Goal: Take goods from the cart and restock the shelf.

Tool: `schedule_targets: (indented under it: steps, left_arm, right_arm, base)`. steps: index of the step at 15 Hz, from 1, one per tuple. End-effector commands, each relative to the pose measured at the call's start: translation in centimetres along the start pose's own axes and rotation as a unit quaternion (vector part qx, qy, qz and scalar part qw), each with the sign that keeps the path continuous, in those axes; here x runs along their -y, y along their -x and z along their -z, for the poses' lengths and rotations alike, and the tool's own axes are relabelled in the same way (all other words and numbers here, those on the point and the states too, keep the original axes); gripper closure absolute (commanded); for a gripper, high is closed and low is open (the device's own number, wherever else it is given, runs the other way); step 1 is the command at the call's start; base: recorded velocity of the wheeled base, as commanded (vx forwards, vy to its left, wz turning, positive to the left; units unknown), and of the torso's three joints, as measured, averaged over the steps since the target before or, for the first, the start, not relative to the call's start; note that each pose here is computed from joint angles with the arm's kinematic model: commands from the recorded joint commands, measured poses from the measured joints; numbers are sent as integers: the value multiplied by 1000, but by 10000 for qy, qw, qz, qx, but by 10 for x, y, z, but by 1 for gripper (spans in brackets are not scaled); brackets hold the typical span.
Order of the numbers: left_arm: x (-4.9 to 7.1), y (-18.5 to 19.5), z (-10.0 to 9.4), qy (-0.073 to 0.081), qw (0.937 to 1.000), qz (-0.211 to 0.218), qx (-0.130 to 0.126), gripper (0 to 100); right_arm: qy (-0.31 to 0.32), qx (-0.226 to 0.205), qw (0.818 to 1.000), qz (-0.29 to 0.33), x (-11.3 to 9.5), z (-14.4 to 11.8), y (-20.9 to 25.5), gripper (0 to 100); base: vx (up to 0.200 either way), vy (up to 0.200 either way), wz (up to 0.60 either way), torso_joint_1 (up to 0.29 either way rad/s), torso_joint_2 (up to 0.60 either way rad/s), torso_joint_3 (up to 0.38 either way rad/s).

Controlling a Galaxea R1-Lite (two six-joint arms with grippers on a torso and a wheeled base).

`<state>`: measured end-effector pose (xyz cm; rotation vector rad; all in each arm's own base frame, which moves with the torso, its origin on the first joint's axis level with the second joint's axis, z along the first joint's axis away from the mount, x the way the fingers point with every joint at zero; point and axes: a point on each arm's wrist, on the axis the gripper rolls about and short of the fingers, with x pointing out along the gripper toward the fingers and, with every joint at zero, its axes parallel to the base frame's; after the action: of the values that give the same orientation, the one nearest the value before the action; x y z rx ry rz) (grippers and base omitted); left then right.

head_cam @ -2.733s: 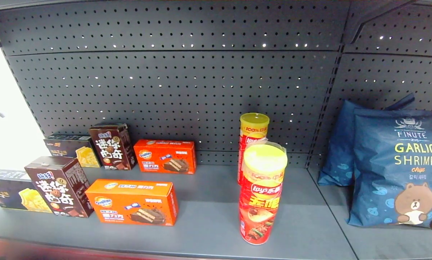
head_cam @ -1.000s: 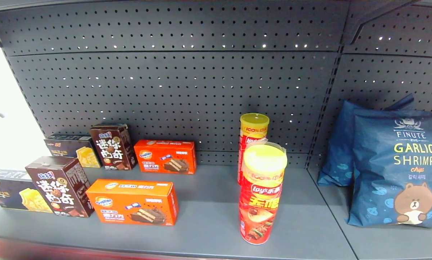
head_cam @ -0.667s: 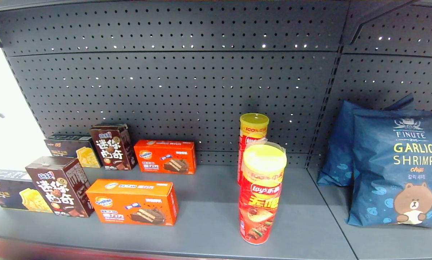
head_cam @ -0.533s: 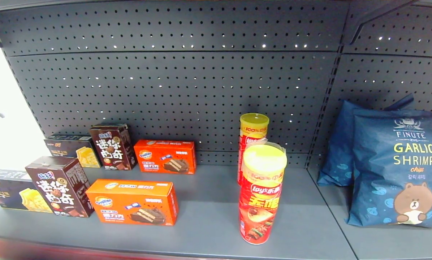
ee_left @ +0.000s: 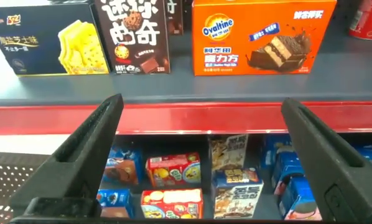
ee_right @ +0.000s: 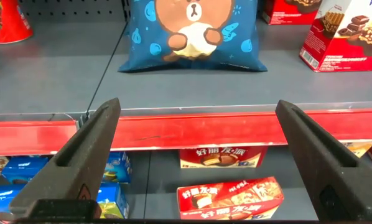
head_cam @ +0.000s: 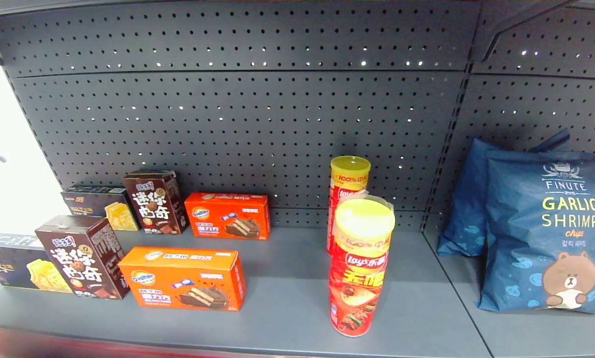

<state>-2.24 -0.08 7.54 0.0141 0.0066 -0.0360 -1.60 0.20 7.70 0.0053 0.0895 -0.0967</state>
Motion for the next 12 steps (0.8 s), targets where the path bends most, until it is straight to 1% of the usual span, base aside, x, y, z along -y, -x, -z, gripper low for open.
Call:
schedule_targets:
  steps: [1, 2, 3, 5, 9, 11, 12]
  left_arm:
    - [0, 0, 0, -6, 10000, -11, 19, 0]
    - [0, 0, 0, -21, 10000, -4, 19, 0]
    - [0, 0, 0, -37, 10000, 4, 19, 0]
    - [0, 0, 0, 9, 10000, -11, 19, 0]
    - [0, 0, 0, -6, 10000, 4, 11, 0]
    - [0, 0, 0, 2, 10000, -4, 19, 0]
    - [0, 0, 0, -6, 10000, -4, 19, 0]
  right_arm:
    - [0, -12, 10000, -1, 0, 0, 0, 0]
    - [0, -20, 10000, -1, 0, 0, 0, 0]
    - [0, -20, 10000, -1, 0, 0, 0, 0]
    - [16, -20, 10000, -24, 0, 0, 0, 0]
    - [9, -20, 10000, -24, 0, 0, 0, 0]
    - [9, -20, 10000, -24, 0, 0, 0, 0]
    - [9, -20, 10000, -16, 0, 0, 0, 0]
  base:
    - [0, 0, 0, 0, 0, 0]
    - [0, 0, 0, 0, 0, 0]
    - [-200, 0, 0, 2, 2, -2]
    - [0, 0, 0, 0, 0, 0]
    - [0, 0, 0, 0, 0, 0]
    - [0, 0, -600, 0, -2, 2]
    - [0, 0, 0, 0, 0, 0]
